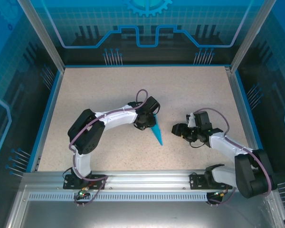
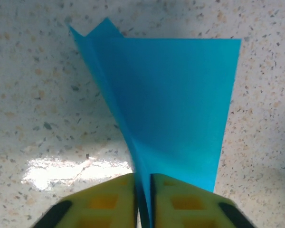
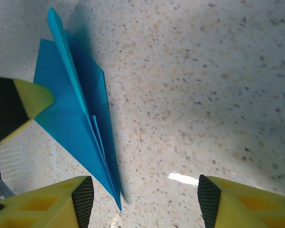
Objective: Fold a paper plane with a square sheet of paper (pick it up from the middle)
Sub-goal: Turn over the paper plane at the center of the table.
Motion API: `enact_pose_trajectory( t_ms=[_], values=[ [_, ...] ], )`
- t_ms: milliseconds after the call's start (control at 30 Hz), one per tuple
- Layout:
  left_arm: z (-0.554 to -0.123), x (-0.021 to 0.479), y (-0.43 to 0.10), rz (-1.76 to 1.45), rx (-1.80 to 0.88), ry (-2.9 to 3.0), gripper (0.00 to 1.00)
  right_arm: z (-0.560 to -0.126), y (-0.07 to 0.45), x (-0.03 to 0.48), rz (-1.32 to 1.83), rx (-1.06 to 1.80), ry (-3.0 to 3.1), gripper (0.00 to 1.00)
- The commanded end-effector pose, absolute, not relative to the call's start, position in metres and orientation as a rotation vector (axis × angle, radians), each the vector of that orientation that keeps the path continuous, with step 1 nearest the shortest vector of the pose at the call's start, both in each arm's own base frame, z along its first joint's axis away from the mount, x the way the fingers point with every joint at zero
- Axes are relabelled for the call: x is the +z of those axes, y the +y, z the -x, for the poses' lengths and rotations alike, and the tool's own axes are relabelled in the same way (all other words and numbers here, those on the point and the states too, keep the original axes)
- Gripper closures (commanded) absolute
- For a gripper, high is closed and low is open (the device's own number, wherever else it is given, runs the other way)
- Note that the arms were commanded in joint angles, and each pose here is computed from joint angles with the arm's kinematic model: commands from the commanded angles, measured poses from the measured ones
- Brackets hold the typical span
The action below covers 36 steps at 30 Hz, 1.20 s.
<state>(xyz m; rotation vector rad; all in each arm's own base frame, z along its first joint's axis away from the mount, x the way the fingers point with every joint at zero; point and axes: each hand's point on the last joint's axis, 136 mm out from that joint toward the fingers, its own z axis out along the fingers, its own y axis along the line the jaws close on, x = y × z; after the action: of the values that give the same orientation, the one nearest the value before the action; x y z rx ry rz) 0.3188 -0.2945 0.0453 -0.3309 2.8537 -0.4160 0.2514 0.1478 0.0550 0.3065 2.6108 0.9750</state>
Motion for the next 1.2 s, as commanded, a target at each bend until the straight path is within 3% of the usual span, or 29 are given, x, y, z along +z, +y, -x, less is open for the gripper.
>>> enact_pose_trajectory(
  t_ms=[0,133,933,1167],
  values=[
    [-0.322,0.071,-0.303,0.288,-0.583,2.782,0.93,-0.259,0.164,0.068,-0.192,1.007,2.59,0.37],
    [-0.321,0.07,-0.298,0.276,-0.618,2.776,1.0,-0.263,0.18,0.067,-0.134,1.035,2.606,0.37],
    [-0.309,0.055,-0.278,0.287,-0.557,2.819,0.96,-0.276,0.25,0.042,0.109,1.146,2.704,0.4],
    [-0.309,0.052,-0.277,0.295,-0.553,2.823,0.96,-0.274,0.257,0.042,0.16,1.114,2.715,0.47]
  ],
)
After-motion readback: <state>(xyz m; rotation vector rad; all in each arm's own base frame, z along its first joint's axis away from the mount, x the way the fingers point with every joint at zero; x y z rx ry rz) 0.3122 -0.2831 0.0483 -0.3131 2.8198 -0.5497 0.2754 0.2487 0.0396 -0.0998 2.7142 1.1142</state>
